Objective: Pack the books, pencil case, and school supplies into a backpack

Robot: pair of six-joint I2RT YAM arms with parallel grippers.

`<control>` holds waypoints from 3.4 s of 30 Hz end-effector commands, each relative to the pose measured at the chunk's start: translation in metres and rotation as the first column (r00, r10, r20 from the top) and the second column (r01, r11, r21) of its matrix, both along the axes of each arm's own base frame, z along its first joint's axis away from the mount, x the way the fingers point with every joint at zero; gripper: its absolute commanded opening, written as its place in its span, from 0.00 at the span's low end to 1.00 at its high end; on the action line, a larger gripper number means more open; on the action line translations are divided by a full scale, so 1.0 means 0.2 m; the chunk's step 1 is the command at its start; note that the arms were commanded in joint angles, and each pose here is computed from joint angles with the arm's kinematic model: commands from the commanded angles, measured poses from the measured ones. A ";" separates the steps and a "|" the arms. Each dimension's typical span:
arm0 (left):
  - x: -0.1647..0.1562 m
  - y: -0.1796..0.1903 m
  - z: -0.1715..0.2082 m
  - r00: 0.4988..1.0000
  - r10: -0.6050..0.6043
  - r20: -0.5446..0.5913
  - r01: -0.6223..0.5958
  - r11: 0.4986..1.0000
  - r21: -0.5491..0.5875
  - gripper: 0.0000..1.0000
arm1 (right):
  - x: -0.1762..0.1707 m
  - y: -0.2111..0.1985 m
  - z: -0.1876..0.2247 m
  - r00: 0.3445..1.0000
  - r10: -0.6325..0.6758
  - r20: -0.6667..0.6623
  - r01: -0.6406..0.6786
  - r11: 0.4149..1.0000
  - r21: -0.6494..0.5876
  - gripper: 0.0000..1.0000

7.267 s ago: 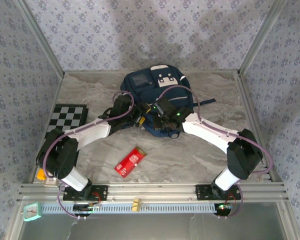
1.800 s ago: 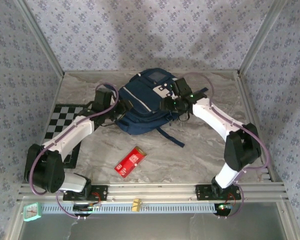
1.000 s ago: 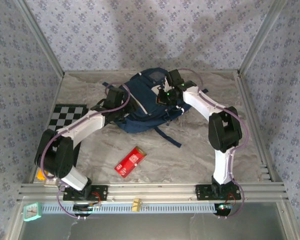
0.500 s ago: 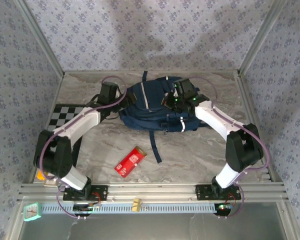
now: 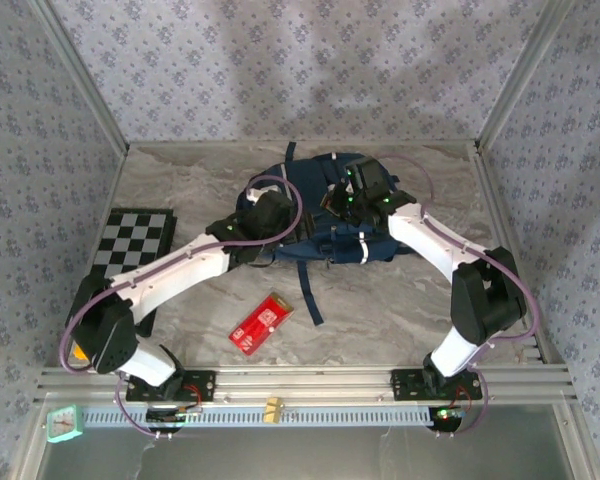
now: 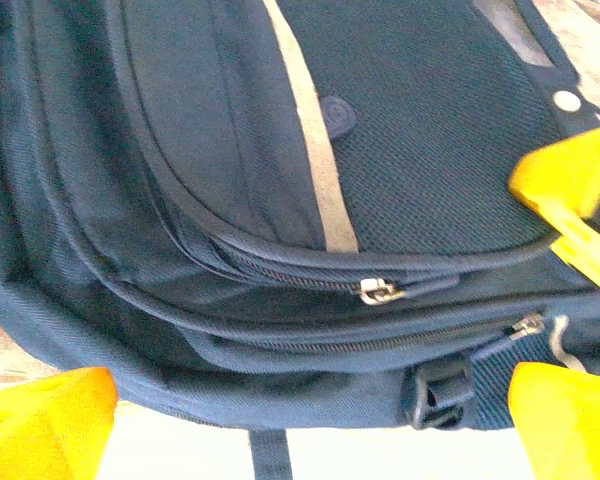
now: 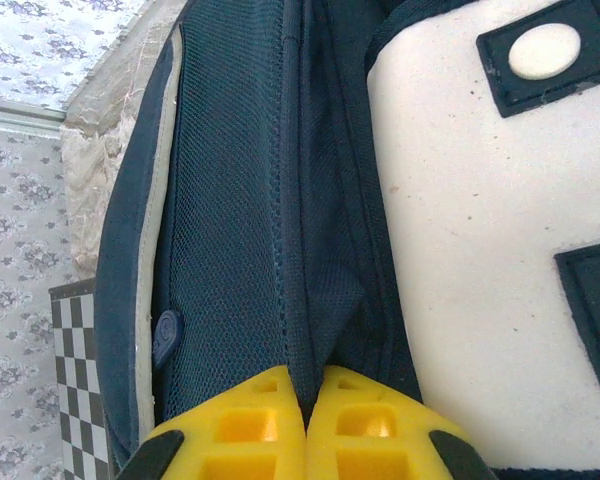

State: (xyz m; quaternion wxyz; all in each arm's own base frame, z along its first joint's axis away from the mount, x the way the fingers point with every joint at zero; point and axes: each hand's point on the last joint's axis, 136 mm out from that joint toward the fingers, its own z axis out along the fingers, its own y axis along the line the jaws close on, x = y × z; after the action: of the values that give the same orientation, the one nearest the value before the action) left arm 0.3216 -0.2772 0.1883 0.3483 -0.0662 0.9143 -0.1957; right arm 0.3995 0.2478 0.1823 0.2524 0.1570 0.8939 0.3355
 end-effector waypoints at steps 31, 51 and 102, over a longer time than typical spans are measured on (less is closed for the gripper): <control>0.22 -0.03 -0.10 0.969 0.238 0.066 -0.246 0.950 0.192 1.00 | 0.09 0.08 0.30 0.987 -0.017 0.161 -0.010 0.987 0.163 0.00; 0.05 0.09 0.04 0.994 0.074 0.074 -0.081 0.991 0.102 0.74 | 0.10 0.05 0.31 0.985 0.000 0.175 -0.023 0.991 0.131 0.00; 0.04 0.31 -0.07 0.990 -0.136 -0.048 0.144 0.959 0.243 0.00 | 0.21 -0.25 0.22 0.990 0.082 0.116 -0.079 0.996 -0.029 0.00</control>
State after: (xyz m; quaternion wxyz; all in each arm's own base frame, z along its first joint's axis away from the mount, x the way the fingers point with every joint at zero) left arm 0.3449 -0.2495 0.1838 0.3456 0.0493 0.9248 -0.1513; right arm 0.4038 0.2335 0.1958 0.2156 0.1056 0.8971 0.3708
